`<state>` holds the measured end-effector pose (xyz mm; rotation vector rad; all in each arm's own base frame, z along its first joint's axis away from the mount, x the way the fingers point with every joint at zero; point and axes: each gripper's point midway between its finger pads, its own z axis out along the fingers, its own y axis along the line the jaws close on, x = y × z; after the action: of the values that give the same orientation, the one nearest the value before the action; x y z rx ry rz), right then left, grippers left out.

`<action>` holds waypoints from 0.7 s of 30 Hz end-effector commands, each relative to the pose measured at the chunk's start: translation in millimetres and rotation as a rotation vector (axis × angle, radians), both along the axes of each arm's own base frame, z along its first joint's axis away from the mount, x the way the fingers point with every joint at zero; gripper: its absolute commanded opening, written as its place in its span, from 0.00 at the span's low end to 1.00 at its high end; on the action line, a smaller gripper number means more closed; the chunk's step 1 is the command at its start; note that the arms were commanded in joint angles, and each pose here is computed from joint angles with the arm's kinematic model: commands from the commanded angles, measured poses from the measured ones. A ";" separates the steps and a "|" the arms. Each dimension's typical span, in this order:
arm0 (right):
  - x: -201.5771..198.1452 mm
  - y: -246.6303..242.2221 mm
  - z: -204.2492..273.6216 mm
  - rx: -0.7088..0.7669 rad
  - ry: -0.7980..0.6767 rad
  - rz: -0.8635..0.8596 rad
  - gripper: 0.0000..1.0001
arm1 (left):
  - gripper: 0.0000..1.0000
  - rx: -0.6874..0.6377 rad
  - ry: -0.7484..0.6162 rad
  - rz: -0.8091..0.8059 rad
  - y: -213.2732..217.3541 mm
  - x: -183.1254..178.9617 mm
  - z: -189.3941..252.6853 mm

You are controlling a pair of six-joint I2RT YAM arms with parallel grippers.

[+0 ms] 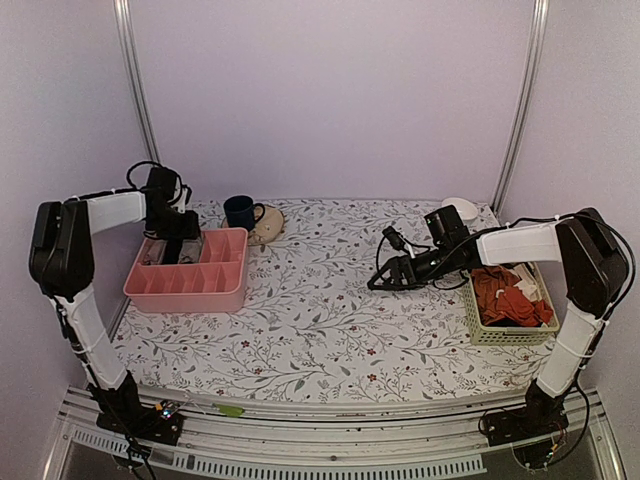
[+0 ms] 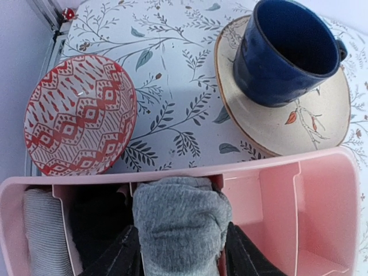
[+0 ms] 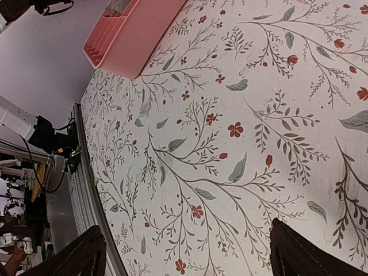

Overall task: Roll the underwear
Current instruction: Place the underwear in the storage box, then reset both arms

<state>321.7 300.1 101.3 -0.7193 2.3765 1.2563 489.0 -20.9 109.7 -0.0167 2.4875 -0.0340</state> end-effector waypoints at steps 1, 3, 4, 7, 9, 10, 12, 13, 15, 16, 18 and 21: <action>7.5 1.5 2.3 0.012 -0.008 -0.001 0.99 | 0.50 -0.002 0.023 -0.018 1.9 6.8 -15.6; 7.6 1.5 2.9 0.013 -0.008 -0.001 0.99 | 0.51 -0.003 0.036 -0.022 1.2 6.5 -22.0; 7.4 1.4 2.5 0.012 -0.008 -0.001 0.99 | 0.53 -0.002 0.041 -0.022 1.4 6.1 -24.7; 7.8 1.3 2.6 0.011 -0.009 -0.003 0.99 | 0.57 -0.003 0.061 -0.022 1.5 2.9 -34.8; 7.6 1.3 1.5 0.010 -0.005 -0.003 0.99 | 0.57 0.000 0.078 -0.018 2.3 0.0 -42.6; 7.8 1.7 2.2 0.011 -0.006 -0.002 0.99 | 0.57 0.000 0.087 -0.019 2.2 -1.8 -47.2; 7.8 1.4 2.3 0.011 -0.005 -0.004 0.99 | 0.56 0.000 0.116 -0.018 2.4 -4.5 -62.6; 7.6 1.5 2.0 0.010 -0.004 -0.003 0.99 | 0.55 -0.002 0.128 -0.019 1.9 -5.5 -69.9; 8.1 0.9 2.0 0.009 -0.002 -0.007 0.99 | 0.55 0.000 0.147 -0.020 2.0 -6.7 -79.9; 7.2 1.0 1.5 0.007 -0.001 -0.004 0.99 | 0.55 0.002 0.156 -0.018 2.8 -7.5 -84.2; 7.1 0.5 1.3 0.005 0.000 -0.006 0.99 | 0.55 0.008 0.172 -0.019 3.6 -9.4 -91.9; 6.4 -0.1 1.3 0.002 0.000 -0.006 0.99 | 0.56 0.011 0.181 -0.027 3.0 -11.7 -96.4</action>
<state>321.4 299.9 101.0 -0.7180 2.3797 1.2562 499.2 -27.3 57.9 0.0219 2.5479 -0.0652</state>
